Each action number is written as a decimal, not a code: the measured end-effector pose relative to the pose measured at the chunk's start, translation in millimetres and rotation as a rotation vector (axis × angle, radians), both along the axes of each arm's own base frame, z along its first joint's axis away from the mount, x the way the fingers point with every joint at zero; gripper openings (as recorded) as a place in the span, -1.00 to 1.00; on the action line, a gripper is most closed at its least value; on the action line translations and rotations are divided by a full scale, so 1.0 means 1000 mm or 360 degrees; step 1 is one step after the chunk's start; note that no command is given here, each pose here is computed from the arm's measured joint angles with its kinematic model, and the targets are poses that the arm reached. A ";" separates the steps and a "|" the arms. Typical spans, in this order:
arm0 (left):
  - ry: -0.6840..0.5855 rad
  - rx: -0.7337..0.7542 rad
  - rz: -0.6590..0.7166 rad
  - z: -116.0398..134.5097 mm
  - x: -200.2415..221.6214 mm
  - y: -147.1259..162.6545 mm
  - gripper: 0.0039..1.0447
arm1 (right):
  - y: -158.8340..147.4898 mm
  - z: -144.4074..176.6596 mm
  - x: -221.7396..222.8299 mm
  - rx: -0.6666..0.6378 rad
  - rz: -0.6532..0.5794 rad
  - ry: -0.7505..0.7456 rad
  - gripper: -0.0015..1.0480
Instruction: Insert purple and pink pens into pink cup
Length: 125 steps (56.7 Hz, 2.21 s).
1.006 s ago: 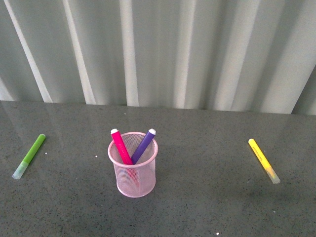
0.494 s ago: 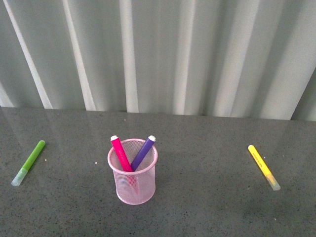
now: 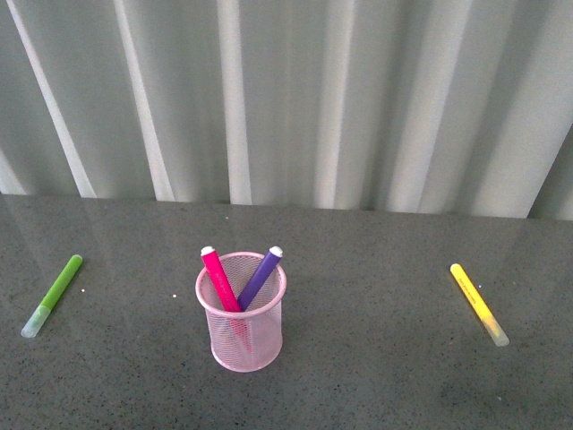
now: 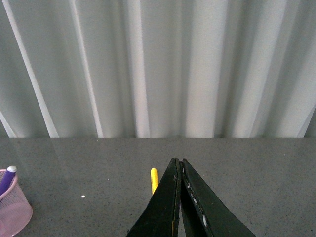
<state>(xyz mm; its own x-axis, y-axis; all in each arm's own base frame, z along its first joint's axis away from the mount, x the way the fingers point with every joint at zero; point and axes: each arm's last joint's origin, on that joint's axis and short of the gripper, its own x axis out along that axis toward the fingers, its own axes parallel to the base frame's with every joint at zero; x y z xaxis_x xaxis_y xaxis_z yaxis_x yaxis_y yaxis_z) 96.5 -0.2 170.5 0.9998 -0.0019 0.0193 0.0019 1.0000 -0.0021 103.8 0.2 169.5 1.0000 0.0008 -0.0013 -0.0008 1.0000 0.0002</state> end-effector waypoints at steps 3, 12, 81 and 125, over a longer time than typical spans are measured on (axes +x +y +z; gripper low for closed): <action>-0.0001 0.0000 0.0001 0.000 0.000 0.000 0.88 | 0.000 -0.002 -0.004 0.0000 0.0001 0.0022 -0.93; -0.0002 0.0000 0.0000 0.000 0.000 0.000 0.88 | 0.000 0.000 -0.007 0.0000 0.0000 -0.0026 -0.93; -0.0001 0.0000 0.0001 0.000 0.000 0.000 0.88 | 0.000 -0.001 -0.007 0.0001 0.0000 -0.0023 0.87; -0.0001 0.0000 0.0001 0.000 0.000 0.000 0.88 | 0.000 -0.001 -0.007 0.0001 0.0000 -0.0023 0.87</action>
<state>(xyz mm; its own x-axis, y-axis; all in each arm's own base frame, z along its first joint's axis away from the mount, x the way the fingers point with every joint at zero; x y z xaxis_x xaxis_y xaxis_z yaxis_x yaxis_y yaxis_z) 96.5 -0.2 170.5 0.9998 -0.0015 0.0200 0.0016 1.0000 -0.0021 96.9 0.2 169.0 0.9999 0.0008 0.0132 -0.0008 1.0000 0.0010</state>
